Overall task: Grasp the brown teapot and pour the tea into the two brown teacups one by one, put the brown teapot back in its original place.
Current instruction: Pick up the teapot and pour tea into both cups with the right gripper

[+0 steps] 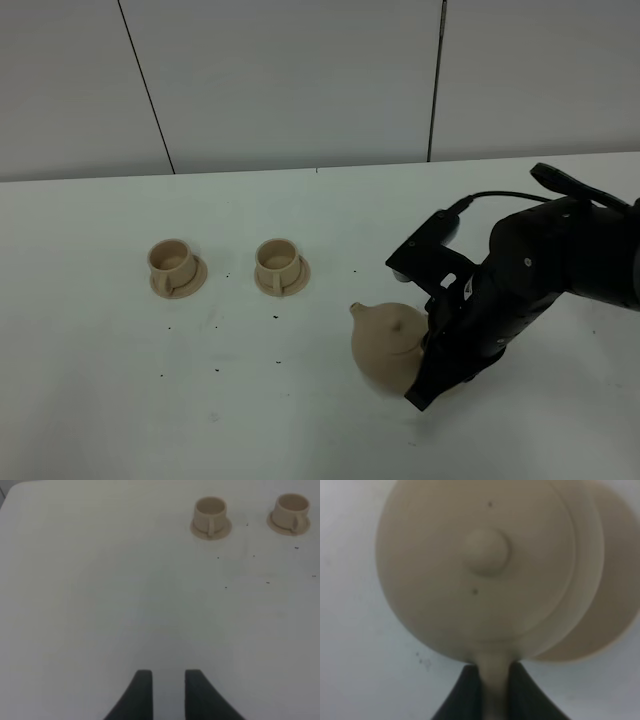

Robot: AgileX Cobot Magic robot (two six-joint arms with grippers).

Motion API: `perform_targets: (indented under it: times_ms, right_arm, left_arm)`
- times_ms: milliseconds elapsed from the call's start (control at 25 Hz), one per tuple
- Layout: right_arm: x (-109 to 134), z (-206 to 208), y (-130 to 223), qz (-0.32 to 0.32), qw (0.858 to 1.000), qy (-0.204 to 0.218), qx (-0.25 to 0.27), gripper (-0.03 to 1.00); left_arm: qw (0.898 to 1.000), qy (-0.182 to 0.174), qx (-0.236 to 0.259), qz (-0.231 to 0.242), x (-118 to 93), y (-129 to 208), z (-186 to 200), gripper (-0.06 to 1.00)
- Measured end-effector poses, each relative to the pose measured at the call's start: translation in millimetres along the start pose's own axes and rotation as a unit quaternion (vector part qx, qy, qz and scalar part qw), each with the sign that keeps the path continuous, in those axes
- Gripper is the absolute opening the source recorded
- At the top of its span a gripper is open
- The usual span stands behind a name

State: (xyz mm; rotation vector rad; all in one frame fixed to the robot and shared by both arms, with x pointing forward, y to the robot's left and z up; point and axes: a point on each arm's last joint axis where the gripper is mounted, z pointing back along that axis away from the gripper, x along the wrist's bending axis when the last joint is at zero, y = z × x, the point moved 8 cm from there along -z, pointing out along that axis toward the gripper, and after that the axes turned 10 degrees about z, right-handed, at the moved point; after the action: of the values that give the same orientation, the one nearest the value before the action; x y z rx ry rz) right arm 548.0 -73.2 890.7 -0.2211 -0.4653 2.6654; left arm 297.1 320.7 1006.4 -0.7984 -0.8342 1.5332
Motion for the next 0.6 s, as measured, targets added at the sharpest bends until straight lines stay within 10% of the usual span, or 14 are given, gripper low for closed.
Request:
perform_targets:
  times_ms: [600]
  right_arm:
    - [5.6, 13.2, -3.1, 0.143, 0.989, -0.030, 0.014, 0.09]
  left_arm:
    - [1.000, 0.000, 0.000, 0.000, 0.0, 0.0, 0.0, 0.23]
